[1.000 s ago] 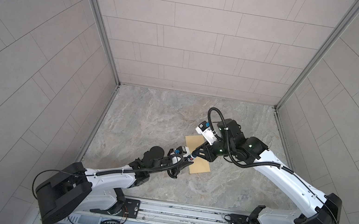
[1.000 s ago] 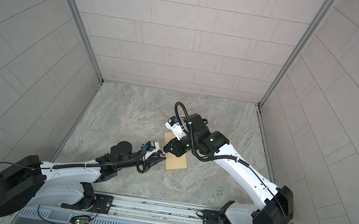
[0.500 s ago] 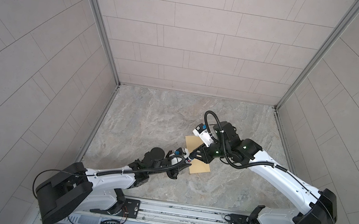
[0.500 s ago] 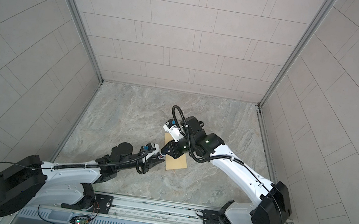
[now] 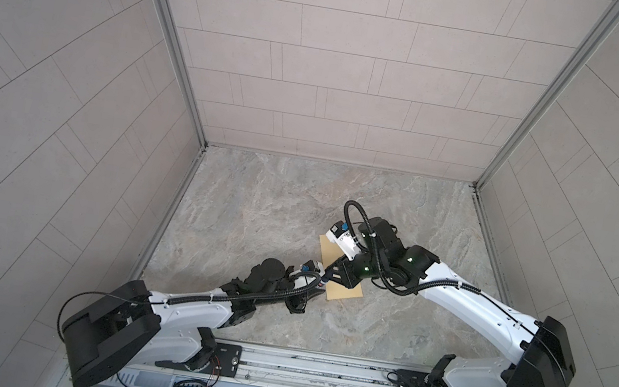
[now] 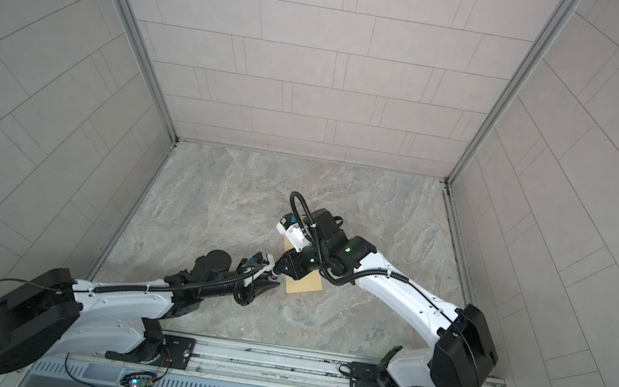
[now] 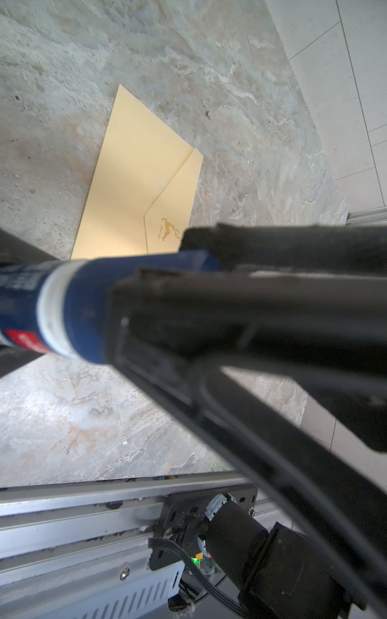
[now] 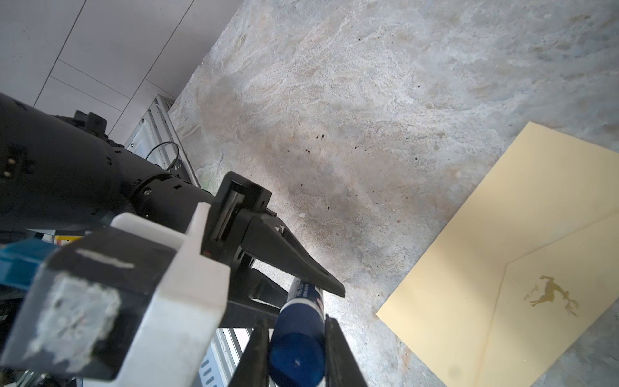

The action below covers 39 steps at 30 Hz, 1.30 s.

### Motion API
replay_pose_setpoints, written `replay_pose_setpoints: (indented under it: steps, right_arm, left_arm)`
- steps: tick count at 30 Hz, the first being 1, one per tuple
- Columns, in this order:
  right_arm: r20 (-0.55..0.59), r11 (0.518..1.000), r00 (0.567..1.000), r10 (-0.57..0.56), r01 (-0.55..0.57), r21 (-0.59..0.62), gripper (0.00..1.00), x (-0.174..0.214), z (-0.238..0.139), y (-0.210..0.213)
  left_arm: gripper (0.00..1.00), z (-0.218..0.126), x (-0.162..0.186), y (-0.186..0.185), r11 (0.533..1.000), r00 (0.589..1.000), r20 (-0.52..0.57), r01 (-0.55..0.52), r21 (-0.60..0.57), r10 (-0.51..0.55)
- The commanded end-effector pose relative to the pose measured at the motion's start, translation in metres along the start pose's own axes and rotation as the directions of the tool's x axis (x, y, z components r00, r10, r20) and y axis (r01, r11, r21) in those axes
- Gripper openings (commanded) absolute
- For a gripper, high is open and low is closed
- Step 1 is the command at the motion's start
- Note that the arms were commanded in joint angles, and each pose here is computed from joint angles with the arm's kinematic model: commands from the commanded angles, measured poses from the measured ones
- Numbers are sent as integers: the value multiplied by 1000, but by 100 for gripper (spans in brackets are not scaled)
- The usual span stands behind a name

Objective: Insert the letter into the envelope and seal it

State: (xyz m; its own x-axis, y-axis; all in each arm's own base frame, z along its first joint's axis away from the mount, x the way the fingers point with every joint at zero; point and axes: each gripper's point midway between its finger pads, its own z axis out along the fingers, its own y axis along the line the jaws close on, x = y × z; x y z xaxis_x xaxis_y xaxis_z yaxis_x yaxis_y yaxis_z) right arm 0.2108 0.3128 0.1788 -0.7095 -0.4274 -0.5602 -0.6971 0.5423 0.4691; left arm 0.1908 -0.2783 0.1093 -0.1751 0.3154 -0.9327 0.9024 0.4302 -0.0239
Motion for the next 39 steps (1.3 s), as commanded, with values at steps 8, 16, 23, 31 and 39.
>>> replay_pose_setpoints:
  steps: [8, 16, 23, 31, 39]
  right_arm:
    - [-309, 994, 947, 84, -101, -41, 9, 84, 32, 8]
    - [-360, 995, 929, 86, -96, -11, 8, 97, 39, 4]
    - [-379, 996, 921, 88, -89, 15, 7, 106, 44, -1]
    - [-393, 995, 914, 99, -100, 16, 5, 114, 51, -1]
    - [-387, 992, 915, 116, -125, 3, 5, 117, 56, 1]
  left_arm:
    - [0, -32, -141, 5, 990, 867, 478, -113, -86, 140]
    - [0, -40, -149, 6, 989, 852, 503, -111, -96, 144]
    - [0, -51, -161, 7, 990, 832, 537, -99, -99, 137]
    - [0, -56, -167, 9, 991, 819, 559, -90, -101, 131]
    - [0, -60, -171, 11, 990, 811, 570, -86, -108, 133]
